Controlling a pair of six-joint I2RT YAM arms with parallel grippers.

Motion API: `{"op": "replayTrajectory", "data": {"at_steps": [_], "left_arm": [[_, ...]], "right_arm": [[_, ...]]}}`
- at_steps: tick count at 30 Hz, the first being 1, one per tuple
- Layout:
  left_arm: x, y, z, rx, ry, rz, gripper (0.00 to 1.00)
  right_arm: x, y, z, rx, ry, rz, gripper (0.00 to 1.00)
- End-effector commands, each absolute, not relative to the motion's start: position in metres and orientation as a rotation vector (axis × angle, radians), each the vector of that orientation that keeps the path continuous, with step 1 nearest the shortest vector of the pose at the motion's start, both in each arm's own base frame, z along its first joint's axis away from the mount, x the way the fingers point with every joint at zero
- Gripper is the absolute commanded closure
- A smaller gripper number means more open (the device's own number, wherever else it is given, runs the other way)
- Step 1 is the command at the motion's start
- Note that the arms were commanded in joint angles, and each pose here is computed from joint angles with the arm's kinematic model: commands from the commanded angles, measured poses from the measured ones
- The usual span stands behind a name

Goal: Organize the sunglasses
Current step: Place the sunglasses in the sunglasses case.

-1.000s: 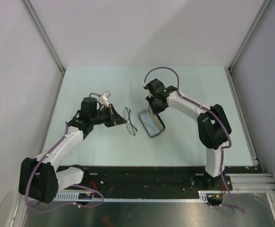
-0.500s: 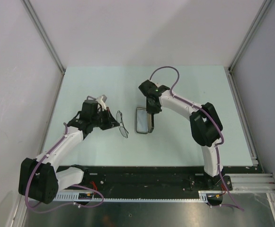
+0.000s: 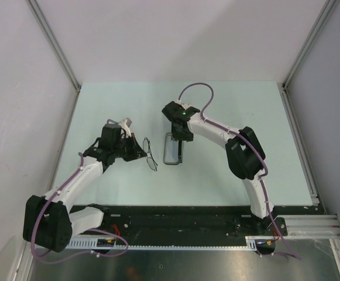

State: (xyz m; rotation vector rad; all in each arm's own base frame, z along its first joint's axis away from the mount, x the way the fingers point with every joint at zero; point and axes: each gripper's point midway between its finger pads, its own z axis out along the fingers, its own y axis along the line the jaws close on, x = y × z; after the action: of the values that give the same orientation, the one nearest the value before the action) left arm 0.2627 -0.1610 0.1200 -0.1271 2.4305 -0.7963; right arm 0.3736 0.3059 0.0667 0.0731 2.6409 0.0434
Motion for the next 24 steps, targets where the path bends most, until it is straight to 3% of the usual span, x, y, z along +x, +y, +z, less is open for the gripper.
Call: {"op": "replayTrajectory", "data": {"at_steps": [1, 12, 18, 24], "left_arm": [[0.270, -0.159, 0.125, -0.109, 2.406, -0.778, 0.99], [0.278, -0.170, 0.124, -0.056, 2.461, -0.765, 0.99], [0.295, -0.187, 0.123, 0.037, 2.554, -0.723, 0.99], [0.310, -0.211, 0.119, 0.100, 2.625, -0.725, 1.00]], "right_arm": [[0.388, 0.314, 0.095, 0.091, 2.544, 0.055, 0.45], [0.390, 0.314, 0.169, 0.056, 2.413, 0.202, 0.22], [0.372, 0.272, 0.214, 0.110, 2.305, 0.232, 0.21], [0.342, 0.229, 0.221, 0.142, 2.280, 0.260, 0.22]]}}
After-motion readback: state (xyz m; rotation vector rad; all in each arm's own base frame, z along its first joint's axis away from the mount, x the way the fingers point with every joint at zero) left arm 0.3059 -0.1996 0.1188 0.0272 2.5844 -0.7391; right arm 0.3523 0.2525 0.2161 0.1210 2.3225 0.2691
